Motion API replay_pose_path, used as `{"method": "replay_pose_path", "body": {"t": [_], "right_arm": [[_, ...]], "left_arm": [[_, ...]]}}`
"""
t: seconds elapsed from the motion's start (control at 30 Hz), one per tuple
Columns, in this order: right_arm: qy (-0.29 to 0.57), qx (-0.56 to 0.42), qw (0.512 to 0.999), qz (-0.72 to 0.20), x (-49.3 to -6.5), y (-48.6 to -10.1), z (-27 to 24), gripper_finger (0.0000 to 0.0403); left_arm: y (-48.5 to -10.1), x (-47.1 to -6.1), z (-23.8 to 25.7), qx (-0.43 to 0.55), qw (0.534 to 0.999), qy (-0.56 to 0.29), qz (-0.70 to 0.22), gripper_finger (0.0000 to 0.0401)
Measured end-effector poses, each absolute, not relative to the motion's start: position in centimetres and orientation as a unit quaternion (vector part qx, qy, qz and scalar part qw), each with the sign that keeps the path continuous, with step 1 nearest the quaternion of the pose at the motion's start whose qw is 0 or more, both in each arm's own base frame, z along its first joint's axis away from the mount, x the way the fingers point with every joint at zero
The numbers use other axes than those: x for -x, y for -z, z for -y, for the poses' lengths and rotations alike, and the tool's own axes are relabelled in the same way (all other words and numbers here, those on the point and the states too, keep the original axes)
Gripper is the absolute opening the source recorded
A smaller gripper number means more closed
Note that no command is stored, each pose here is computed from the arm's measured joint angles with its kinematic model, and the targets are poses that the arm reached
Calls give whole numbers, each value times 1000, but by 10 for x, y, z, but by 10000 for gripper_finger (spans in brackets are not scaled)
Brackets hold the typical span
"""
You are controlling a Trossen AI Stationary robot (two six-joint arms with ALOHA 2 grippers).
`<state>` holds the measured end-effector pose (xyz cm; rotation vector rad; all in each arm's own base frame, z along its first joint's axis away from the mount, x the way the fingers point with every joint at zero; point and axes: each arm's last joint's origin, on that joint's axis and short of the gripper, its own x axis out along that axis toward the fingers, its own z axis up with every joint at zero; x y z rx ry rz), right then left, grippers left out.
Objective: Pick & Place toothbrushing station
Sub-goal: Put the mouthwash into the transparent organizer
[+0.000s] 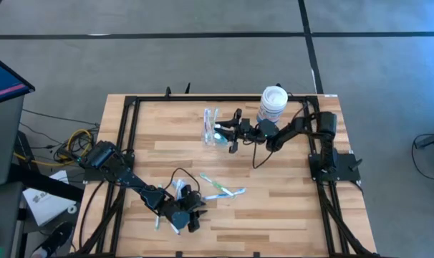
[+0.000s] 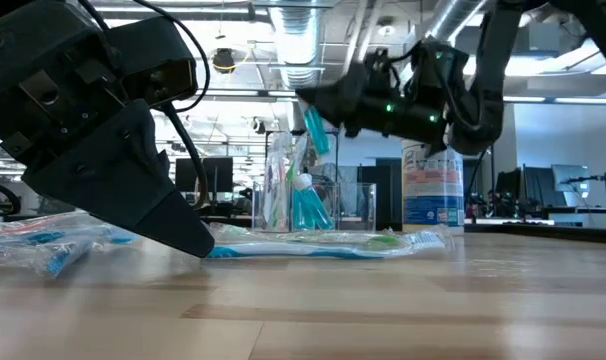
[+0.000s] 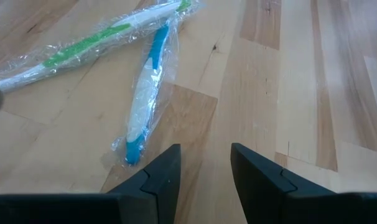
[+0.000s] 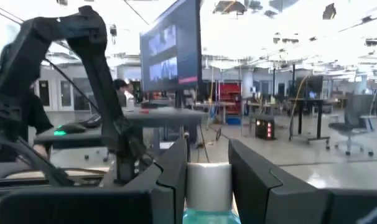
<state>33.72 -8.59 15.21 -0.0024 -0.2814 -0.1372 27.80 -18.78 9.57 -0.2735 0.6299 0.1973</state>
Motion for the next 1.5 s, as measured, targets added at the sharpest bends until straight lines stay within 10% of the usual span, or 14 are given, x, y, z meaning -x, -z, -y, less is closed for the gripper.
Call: {"method": "replay_pose_path", "body": {"t": [1.5], "right_arm": [[96, -32, 990, 98, -342, -116, 117, 89]], "left_arm": [[-96, -278, 188, 133, 938, -97, -304, 137]]}}
